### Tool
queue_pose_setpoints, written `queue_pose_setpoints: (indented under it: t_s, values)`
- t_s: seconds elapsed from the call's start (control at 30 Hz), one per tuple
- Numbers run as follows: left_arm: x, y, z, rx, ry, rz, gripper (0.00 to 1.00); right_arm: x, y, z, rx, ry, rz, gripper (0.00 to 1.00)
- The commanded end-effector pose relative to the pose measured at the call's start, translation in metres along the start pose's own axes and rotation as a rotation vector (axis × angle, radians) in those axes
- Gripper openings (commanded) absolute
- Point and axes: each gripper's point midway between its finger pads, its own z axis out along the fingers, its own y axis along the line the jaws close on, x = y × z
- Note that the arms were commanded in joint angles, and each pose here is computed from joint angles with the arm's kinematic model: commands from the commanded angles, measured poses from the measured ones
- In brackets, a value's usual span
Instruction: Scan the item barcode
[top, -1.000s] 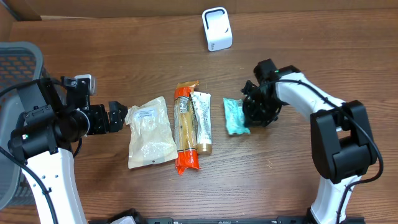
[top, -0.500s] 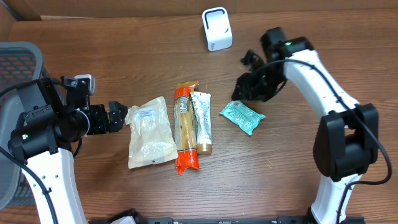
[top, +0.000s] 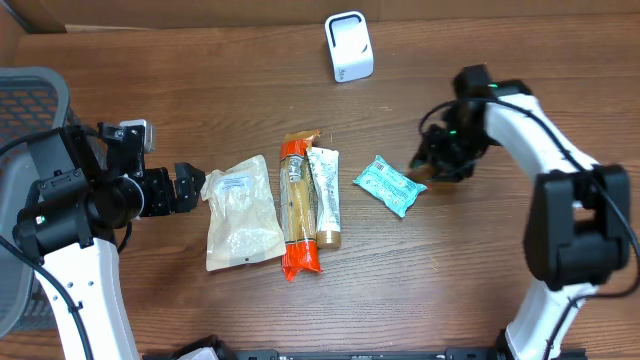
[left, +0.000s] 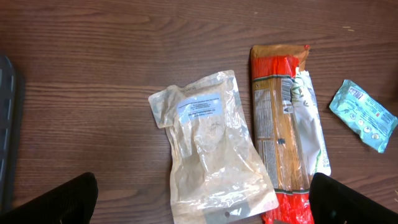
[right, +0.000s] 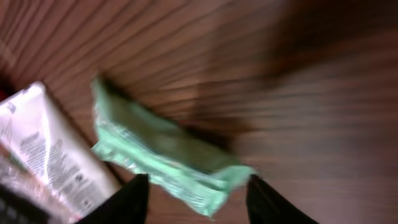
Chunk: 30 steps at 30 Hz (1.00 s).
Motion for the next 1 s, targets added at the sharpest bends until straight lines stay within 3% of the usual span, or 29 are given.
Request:
queue_pose_setpoints:
  t_s: [0.0,0.13,0.33,0.53,0.97]
  values:
    - [0.000,-0.003,0.002,0.017,0.002,0.027,1.00,0.008,0.001,-0.059,0.031,-0.207,0.015,0.74]
    - [0.000,-0.003,0.002,0.017,0.002,0.027,1.00,0.026,-0.013,-0.063,0.027,-0.252,0.052,0.76]
    - [-0.001,-0.003,0.002,0.017,0.001,0.027,0.99,0.050,-0.019,-0.011,-0.106,-0.153,0.146,0.73]
    - [0.000,-0.003,0.002,0.017,0.002,0.027,1.00,0.053,-0.028,0.020,-0.139,-0.164,0.226,0.74]
    - [0.000,-0.003,0.002,0.017,0.002,0.027,0.99,0.048,-0.004,0.061,-0.203,-0.182,0.220,0.73]
